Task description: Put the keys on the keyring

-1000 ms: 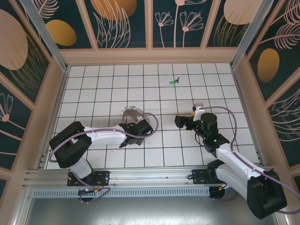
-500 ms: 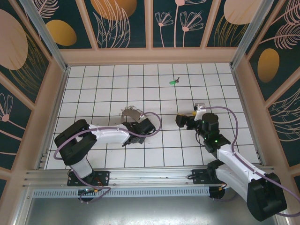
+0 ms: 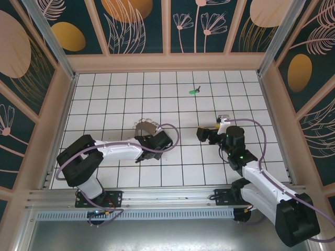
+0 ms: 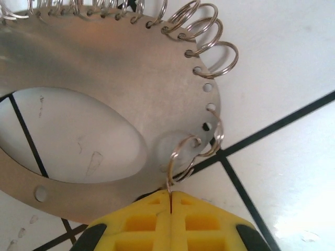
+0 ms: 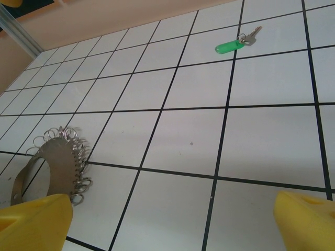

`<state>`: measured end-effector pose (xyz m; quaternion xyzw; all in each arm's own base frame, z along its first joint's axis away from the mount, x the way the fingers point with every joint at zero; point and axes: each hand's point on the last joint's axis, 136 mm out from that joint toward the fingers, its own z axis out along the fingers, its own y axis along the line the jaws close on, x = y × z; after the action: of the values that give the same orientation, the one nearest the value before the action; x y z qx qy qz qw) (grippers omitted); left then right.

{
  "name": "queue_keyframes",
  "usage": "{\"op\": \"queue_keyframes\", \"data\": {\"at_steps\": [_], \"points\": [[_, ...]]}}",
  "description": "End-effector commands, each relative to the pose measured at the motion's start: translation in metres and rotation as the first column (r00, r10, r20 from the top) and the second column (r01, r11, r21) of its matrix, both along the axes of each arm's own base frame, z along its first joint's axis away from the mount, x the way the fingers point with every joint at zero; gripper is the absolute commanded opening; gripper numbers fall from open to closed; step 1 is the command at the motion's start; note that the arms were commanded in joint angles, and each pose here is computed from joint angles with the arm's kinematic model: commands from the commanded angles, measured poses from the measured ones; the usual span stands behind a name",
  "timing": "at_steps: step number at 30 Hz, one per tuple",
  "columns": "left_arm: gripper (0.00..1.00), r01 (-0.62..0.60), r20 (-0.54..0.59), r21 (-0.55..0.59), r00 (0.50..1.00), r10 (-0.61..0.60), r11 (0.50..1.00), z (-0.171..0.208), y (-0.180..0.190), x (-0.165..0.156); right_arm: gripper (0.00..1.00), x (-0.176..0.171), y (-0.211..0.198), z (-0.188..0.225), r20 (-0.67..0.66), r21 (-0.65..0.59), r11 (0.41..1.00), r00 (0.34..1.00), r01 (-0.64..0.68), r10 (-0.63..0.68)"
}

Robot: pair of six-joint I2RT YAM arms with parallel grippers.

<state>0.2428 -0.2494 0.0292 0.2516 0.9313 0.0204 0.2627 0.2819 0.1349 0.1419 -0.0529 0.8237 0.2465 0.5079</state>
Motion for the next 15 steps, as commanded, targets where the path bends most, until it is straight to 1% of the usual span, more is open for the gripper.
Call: {"op": "queue_keyframes", "data": {"at_steps": [1, 6, 11, 15], "points": [[0.0, 0.003, -0.065, -0.076, 0.998, -0.008, 0.997, 0.008, -0.003, -0.016, 0.99, 0.007, 0.001, 0.025, 0.075, 0.012, 1.0, 0.997, -0.003, 0.002], [0.0, 0.007, -0.123, -0.21, 0.992, -0.033, 0.978, 0.029, -0.017, -0.031, 0.99, 0.005, 0.005, 0.027, 0.089, 0.023, 0.999, 0.996, -0.029, 0.027], [0.0, 0.002, -0.154, -0.333, 0.987, -0.056, 0.943, 0.056, -0.029, -0.04, 0.97, -0.01, 0.023, 0.04, 0.153, 0.076, 0.984, 0.977, -0.16, 0.148], [0.0, -0.001, -0.151, -0.386, 0.987, -0.062, 0.922, 0.069, -0.03, -0.042, 0.96, -0.03, 0.04, 0.049, 0.209, 0.125, 0.95, 0.944, -0.285, 0.255]]}}
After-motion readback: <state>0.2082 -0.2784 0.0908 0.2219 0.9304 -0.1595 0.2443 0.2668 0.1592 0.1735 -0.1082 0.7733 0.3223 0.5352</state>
